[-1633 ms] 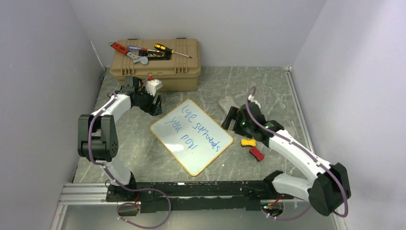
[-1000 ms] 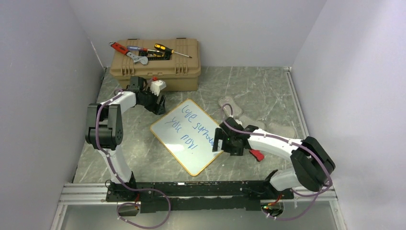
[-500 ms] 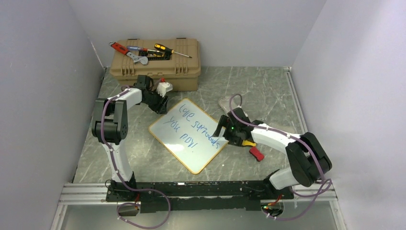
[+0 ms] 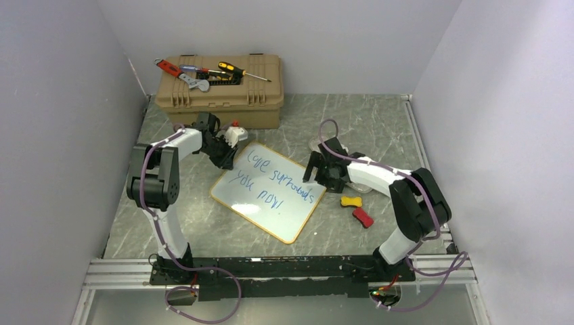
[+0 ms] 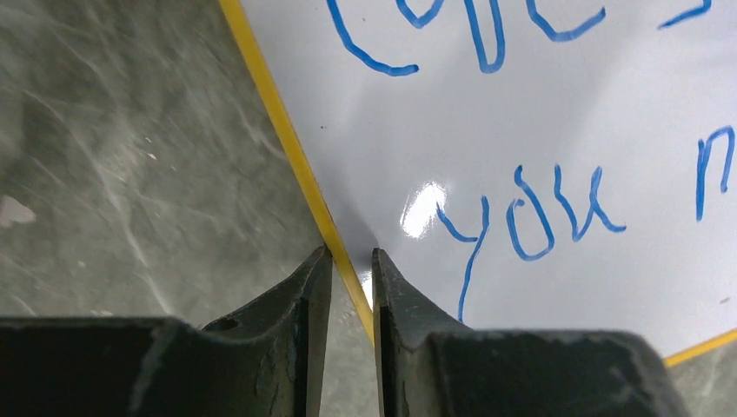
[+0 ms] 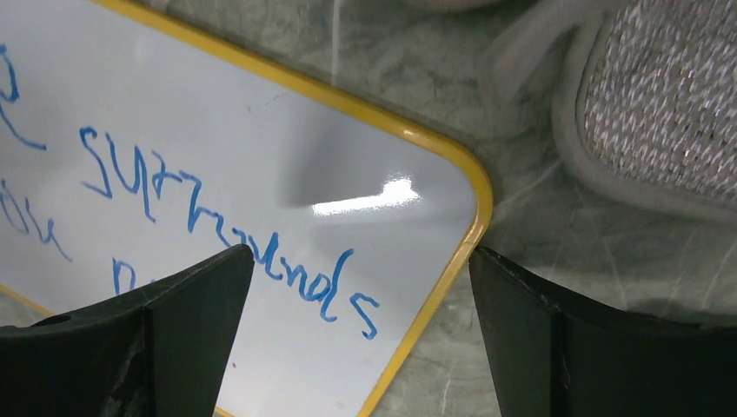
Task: Erase the whiteboard
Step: Adjust the whiteboard at the center of the board.
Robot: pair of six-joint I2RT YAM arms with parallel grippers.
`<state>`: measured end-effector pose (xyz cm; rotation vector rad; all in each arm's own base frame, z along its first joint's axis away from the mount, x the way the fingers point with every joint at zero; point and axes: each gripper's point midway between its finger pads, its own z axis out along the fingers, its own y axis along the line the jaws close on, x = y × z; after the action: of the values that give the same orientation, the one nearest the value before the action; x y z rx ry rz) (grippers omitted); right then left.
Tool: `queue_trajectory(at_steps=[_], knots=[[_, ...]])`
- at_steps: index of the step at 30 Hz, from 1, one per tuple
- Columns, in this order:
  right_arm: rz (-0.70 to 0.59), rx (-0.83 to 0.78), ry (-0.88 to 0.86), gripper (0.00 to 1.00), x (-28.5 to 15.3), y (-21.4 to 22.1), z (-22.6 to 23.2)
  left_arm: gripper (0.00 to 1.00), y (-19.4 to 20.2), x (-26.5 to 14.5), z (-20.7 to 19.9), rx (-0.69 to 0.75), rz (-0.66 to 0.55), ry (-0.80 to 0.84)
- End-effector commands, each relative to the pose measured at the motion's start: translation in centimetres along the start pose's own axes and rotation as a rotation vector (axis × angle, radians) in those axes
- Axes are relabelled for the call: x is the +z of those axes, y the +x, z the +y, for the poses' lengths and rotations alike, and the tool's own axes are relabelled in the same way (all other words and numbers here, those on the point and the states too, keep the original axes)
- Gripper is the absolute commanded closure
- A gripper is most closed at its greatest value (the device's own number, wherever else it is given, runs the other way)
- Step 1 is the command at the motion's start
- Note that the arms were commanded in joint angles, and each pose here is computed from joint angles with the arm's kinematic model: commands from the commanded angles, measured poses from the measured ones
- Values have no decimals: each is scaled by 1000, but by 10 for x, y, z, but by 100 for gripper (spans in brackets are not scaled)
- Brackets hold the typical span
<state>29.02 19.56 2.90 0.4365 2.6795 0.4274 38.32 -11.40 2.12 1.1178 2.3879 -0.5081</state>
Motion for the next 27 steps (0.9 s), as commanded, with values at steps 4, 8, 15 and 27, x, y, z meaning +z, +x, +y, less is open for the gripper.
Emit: queue_trajectory(at_steps=[4, 8, 15, 27], knots=[[-8, -41, 5, 0, 20, -18, 19, 76, 47, -14, -67, -108, 150, 210], [-12, -83, 9, 0, 22, -18, 34, 76, 41, -22, -69, -122, 129, 187], [-64, -151, 57, 0, 4, -28, 42, 72, -1, -52, -43, -166, 29, 109], [-138, -109, 347, 0, -117, -31, -64, 41, -63, -111, -42, -150, -124, 60]])
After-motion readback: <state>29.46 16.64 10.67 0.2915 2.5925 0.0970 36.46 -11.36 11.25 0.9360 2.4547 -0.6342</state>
